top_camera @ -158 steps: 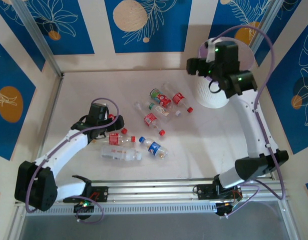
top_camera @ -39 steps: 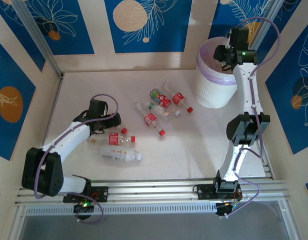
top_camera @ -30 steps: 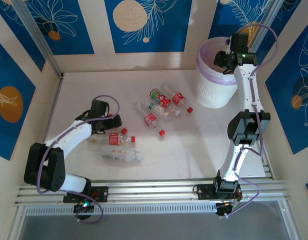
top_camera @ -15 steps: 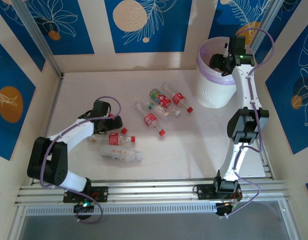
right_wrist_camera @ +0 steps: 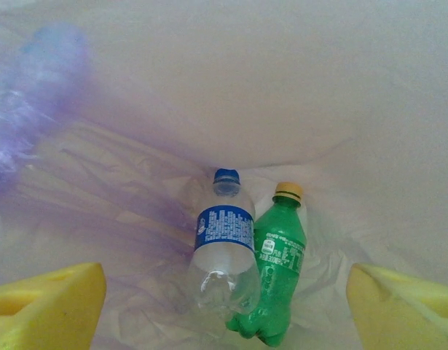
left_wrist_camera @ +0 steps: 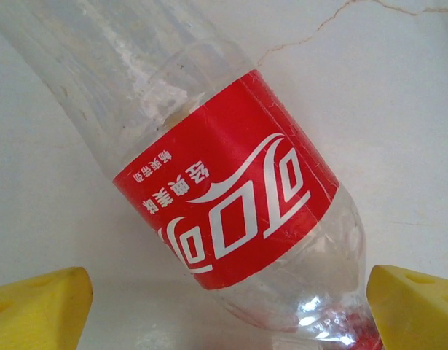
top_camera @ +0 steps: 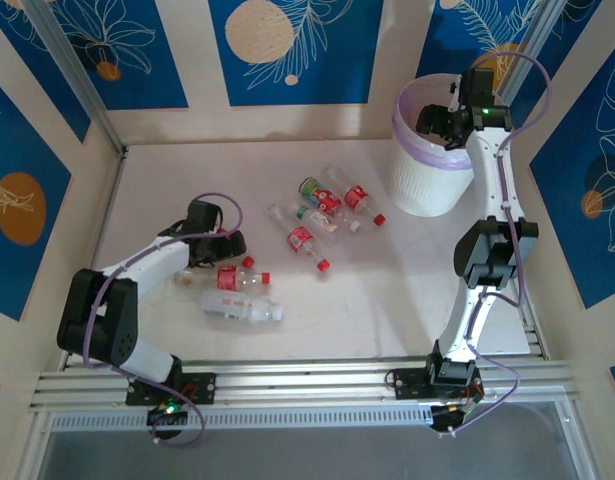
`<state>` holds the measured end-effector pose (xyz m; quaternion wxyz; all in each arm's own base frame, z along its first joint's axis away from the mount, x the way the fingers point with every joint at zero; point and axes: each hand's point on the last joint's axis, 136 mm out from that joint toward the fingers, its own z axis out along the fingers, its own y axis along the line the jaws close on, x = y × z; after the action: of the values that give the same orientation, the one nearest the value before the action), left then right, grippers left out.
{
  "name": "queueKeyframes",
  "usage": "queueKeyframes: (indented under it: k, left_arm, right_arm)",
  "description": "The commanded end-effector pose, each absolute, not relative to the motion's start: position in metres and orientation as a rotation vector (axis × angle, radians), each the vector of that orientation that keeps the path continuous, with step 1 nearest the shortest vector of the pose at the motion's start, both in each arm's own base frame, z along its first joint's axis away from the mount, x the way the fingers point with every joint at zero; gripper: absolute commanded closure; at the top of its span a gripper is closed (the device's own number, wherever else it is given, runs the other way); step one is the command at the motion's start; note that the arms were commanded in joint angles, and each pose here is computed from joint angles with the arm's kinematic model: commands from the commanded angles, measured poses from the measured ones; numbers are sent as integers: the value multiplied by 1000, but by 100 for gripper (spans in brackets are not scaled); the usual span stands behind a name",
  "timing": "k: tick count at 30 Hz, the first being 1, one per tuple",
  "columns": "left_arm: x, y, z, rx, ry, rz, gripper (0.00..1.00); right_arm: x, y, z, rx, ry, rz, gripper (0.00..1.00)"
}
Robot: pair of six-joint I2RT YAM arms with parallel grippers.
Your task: Put the plastic bottles in the bin
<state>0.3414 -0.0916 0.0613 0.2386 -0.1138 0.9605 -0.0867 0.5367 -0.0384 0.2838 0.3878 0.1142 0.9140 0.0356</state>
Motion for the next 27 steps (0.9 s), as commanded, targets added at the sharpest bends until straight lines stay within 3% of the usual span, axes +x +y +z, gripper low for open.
queueKeyframes:
  k: [1,9,16,27]
  left_arm:
    - [352,-96,66,-338,2609,-272,4]
    - [356,-97,58,-363,2607,-281,7]
    - [363,-102,46,-372,2618,-300,18]
    - [373,-109,43,-331,2629,-290,35]
  right_arm:
    - [515,-33,342,238,2231,114,13]
    - [479,-8,384,146,2160,123,11]
    - [435,24,409,58,2108,160,11]
    - [341,98,349,-53,2242,491,12]
